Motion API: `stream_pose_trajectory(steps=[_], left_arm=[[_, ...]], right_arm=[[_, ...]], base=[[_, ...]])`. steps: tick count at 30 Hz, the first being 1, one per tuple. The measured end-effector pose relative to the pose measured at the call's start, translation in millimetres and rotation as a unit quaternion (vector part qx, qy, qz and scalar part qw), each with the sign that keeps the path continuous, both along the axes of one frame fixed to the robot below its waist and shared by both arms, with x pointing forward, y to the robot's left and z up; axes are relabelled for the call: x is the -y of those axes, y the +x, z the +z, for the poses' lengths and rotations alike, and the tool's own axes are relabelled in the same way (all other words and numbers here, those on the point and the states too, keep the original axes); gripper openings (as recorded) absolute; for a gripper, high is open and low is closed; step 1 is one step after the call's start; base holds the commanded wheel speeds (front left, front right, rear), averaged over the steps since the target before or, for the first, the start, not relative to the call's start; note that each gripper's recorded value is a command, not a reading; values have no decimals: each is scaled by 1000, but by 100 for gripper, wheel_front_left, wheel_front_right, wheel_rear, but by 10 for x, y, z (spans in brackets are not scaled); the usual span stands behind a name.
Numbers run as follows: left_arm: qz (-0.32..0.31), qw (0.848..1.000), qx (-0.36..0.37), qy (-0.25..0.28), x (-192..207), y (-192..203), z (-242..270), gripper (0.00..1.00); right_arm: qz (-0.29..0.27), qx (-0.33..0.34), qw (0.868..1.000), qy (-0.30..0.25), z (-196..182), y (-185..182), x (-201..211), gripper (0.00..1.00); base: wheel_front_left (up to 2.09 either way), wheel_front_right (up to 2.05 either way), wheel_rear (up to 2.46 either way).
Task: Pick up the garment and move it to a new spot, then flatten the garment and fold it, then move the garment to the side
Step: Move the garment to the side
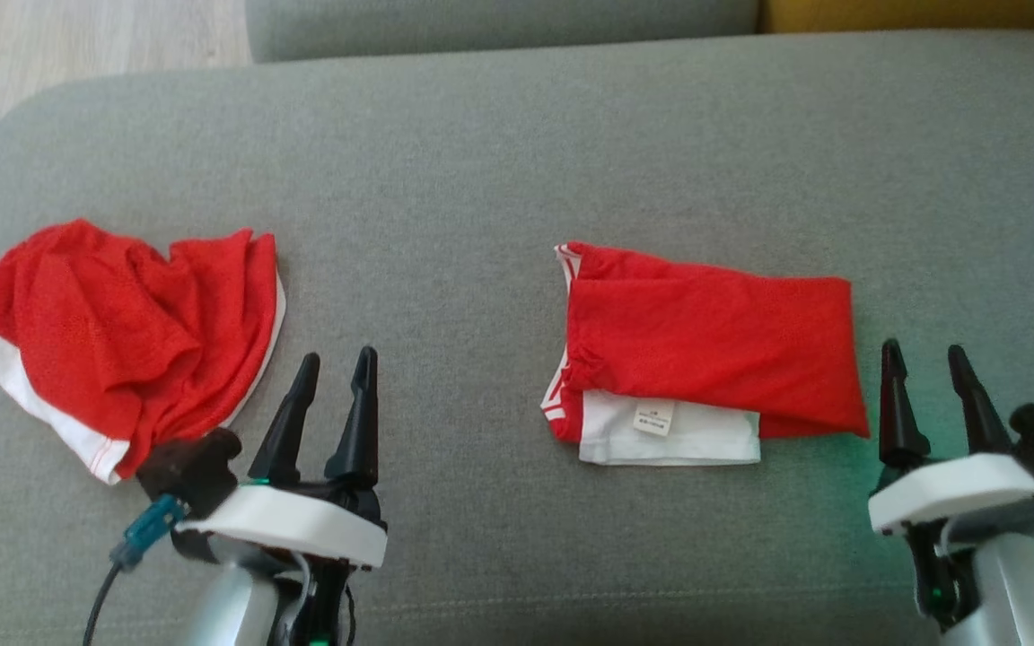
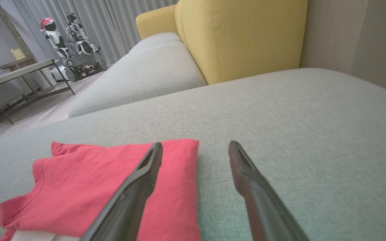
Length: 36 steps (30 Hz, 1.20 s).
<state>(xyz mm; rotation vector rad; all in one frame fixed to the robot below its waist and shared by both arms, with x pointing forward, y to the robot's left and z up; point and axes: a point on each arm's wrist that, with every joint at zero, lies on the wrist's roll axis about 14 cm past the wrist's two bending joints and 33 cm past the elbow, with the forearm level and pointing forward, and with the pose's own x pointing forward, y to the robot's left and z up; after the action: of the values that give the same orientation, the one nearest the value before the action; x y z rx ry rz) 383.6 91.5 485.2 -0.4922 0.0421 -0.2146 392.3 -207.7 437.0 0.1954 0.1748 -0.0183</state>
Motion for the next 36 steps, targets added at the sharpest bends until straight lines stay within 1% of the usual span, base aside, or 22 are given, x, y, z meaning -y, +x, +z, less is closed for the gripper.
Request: stream_pose_trajectory(steps=[6,7,8,13,18,19,20,22,24,28,30,32,34,36], left_arm=[[-2,1000,-1,-1,-1,87,-22,100],[0,1000,-1,0,-12,114,-27,100],[0,1000,-1,0,-12,114,-27,100],[7,1000,-7,5,-66,145,-79,100],[10,1000,-12,6,-91,155,-112,100],[11,1000,-13,6,-96,157,-118,100],[12,1000,-13,6,-100,160,-120,100],[12,1000,-11,7,-105,167,-105,100],[12,1000,-8,7,-104,171,-83,100],[6,1000,-4,5,-62,175,-59,100],[2,1000,-2,5,-30,181,-47,100],[-3,1000,-1,4,5,190,-43,100],[-10,1000,-2,3,50,206,-48,100],[-18,1000,0,2,103,242,-45,100]], right_arm=[[-1,-30,999,27,-157,183,-67,100],[2,-54,998,36,-271,214,-111,100],[2,-54,998,36,-271,214,-111,100],[-3,-115,992,59,-581,228,-163,100],[5,-138,988,62,-702,250,-238,100],[10,-145,987,63,-727,256,-276,39],[13,-147,987,65,-732,269,-302,0],[20,-141,988,61,-707,299,-336,0],[29,-128,990,43,-667,314,-337,0],[61,-96,993,-24,-545,351,-277,0],[80,-70,992,-62,-399,429,-256,0],[106,-38,988,-105,-212,527,-275,0],[136,-12,980,-145,-49,602,-334,0],[153,6,974,-168,78,655,-365,0]], base=[[0,0,0],[0,0,0],[0,0,0],[0,0,0],[0,0,0],[0,0,0],[0,0,0],[0,0,0],[0,0,0],[0,0,0],[0,0,0],[0,0,0],[0,0,0],[0,0,0]])
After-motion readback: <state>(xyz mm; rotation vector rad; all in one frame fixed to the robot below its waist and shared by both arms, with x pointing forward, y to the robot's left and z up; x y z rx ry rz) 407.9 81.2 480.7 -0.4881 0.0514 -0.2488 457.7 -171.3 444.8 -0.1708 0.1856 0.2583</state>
